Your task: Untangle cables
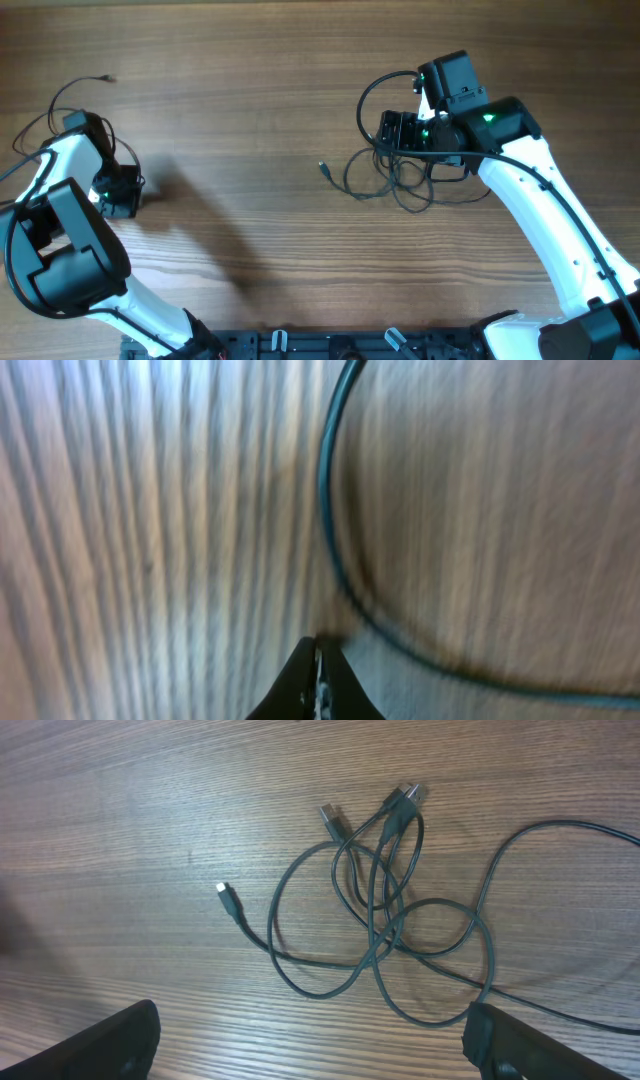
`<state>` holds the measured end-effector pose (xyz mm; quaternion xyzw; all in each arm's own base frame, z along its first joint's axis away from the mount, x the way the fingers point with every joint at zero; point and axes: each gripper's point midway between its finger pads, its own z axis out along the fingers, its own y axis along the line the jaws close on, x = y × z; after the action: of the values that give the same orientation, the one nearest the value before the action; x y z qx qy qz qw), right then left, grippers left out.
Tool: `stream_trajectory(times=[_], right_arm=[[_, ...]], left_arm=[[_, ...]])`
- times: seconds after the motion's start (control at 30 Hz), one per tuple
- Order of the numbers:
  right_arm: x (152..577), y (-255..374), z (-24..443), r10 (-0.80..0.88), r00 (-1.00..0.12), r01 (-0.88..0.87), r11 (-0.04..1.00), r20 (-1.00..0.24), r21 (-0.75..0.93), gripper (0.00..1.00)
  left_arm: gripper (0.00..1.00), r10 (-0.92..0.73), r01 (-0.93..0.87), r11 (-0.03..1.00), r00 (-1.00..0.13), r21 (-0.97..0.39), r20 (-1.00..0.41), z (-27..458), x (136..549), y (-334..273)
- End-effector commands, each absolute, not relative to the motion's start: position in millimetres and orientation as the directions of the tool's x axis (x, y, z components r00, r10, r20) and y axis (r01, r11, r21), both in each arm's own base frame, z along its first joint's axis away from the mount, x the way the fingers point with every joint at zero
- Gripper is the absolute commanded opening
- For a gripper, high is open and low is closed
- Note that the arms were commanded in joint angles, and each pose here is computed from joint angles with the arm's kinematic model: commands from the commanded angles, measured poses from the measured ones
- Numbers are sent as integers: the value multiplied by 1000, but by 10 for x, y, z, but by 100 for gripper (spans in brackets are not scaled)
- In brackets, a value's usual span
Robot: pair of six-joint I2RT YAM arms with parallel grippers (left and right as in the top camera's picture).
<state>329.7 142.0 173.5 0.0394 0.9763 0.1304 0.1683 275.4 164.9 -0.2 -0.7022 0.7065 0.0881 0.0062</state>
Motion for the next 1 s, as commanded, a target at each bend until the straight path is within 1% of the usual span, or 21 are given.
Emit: stream_trajectory(times=[0.0, 0.17, 0.2, 0.3, 0.4, 0.5, 0.6, 0.63, 0.7, 0.73, 0.77, 0.83, 0.87, 0.9, 0.93, 0.97], right_arm=[[3337, 1377, 1821, 118, -929, 27, 967, -352, 254, 100], [3335, 1377, 1819, 120, -929, 28, 967, -350, 255, 100], [3324, 1373, 1814, 119, -931, 30, 967, -346, 253, 100], [3314, 1369, 1809, 120, -932, 32, 967, -342, 252, 100], [3313, 1368, 1809, 132, -932, 45, 966, -338, 256, 100], [3314, 1369, 1809, 145, -931, 56, 964, -335, 260, 100], [3315, 1369, 1810, 152, -930, 63, 963, -333, 263, 100], [3319, 1372, 1812, 152, -930, 62, 963, -335, 264, 100], [3326, 1381, 1817, 152, -929, 59, 961, -337, 268, 100], [3335, 1383, 1822, 150, -928, 57, 961, -342, 269, 100], [3341, 1385, 1827, 146, -927, 51, 962, -346, 268, 100], [3353, 1388, 1838, 143, -925, 47, 962, -352, 270, 100], [3361, 1390, 1857, 145, -922, 45, 961, -359, 273, 100], [3374, 1396, 1894, 147, -917, 41, 959, -371, 279, 100], [3392, 1402, 1952, 150, -909, 36, 957, -388, 287, 100], [3408, 1403, 2013, 155, -901, 32, 955, -405, 295, 100]], left_arm=[[4, -980, -990, -30, 3, 134, -200, -50, 2712, 1831], [4, -974, -994, -48, 26, 93, -224, -262, 2848, 1968], [4, -969, -996, -63, 45, 65, -242, -353, 2912, 2064], [4, -955, -995, -99, 98, -11, -279, -424, 3032, 2285], [4, -926, -982, -131, 171, -139, -336, -353, 3206, 2621], [4, -907, -966, -80, 173, -247, -383, -236, 3403, 2898], [4, -884, -952, -46, 181, -304, -431, -114, 3512, 3098], [4, -878, -949, -31, 176, -314, -444, -78, 3543, 3144], [4, -870, -952, 24, 131, -305, -476, 1, 3597, 3212], [4, -860, -958, 66, 88, -280, -503, 65, 3623, 3257], [6, -849, -963, 86, 63, -254, -525, 131, 3625, 3303], [6, -829, -975, 87, 42, -202, -558, 287, 3597, 3393], [9, -824, -979, 80, 40, -186, -566, 392, 3592, 3428], [23, -824, -981, 78, 38, -180, -565, 537, 3608, 3447], [69, -829, -980, 80, 35, -181, -558, 697, 3630, 3447], [100, -840, -976, 89, 36, -201, -542, 879, 3679, 3423]])
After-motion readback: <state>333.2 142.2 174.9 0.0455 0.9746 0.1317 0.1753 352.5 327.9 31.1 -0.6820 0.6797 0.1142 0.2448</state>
